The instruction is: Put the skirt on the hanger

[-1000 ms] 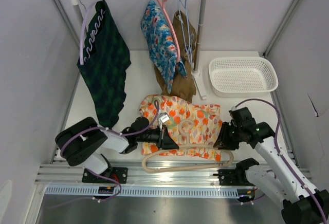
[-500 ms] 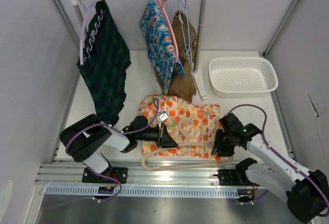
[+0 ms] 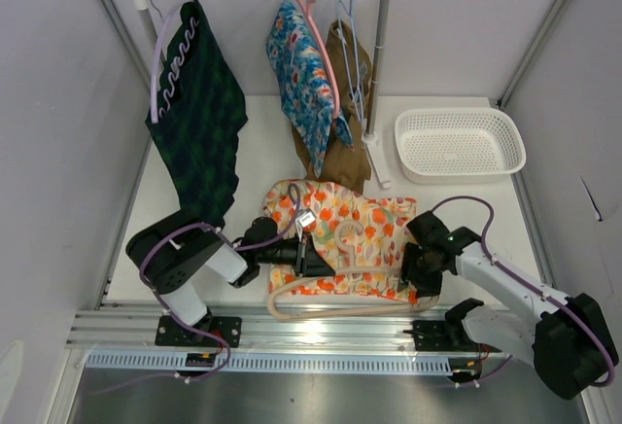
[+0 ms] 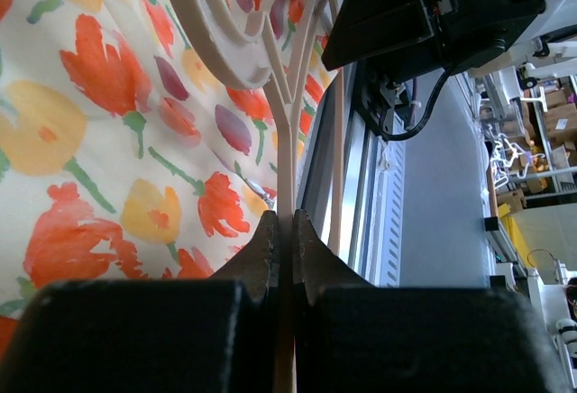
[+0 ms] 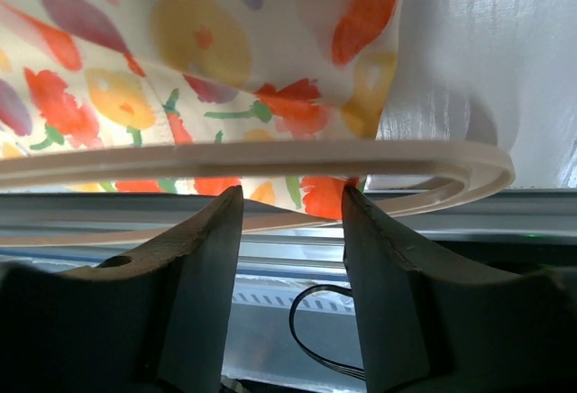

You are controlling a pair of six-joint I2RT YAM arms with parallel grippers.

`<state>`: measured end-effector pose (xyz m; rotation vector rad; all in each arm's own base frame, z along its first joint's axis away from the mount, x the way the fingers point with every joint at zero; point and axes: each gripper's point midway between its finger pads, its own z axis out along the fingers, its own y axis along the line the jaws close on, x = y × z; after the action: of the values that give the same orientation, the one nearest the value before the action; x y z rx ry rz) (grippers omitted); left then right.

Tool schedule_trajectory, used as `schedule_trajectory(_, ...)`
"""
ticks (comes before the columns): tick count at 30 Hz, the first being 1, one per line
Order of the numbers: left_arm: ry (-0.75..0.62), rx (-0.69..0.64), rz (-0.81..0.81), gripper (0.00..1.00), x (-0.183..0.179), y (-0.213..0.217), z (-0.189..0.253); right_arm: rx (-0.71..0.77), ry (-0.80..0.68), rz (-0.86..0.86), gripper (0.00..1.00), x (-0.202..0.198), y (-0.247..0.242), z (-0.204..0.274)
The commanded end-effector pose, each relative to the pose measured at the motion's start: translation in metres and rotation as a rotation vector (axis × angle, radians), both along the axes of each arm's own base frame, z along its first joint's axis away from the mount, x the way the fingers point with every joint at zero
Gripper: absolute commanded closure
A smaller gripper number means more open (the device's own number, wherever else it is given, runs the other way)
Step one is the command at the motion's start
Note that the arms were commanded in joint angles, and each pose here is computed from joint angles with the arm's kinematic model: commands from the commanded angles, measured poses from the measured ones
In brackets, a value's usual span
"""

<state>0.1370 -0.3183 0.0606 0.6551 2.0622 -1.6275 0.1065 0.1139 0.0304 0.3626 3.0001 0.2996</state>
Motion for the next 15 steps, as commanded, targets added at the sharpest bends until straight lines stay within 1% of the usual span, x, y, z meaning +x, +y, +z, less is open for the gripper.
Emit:
schedule_trajectory(1, -0.065, -0.062, -0.008, 1.0, 0.003, -0.001, 0.011, -0.015, -0.033, -0.002, 0.45, 0.011, 0.001, 0.001)
schedule_trajectory(9, -0.068, -0.066, -0.008, 1.0, 0.006, -0.003, 0.012, -0.015, -0.026, -0.023, 0.41, 0.009, 0.001, -0.006)
schedule_trajectory(15, -0.07, -0.058, -0.008, 1.0, 0.007, -0.004, 0.011, -0.032, -0.024, -0.034, 0.41, 0.008, 0.0, -0.018)
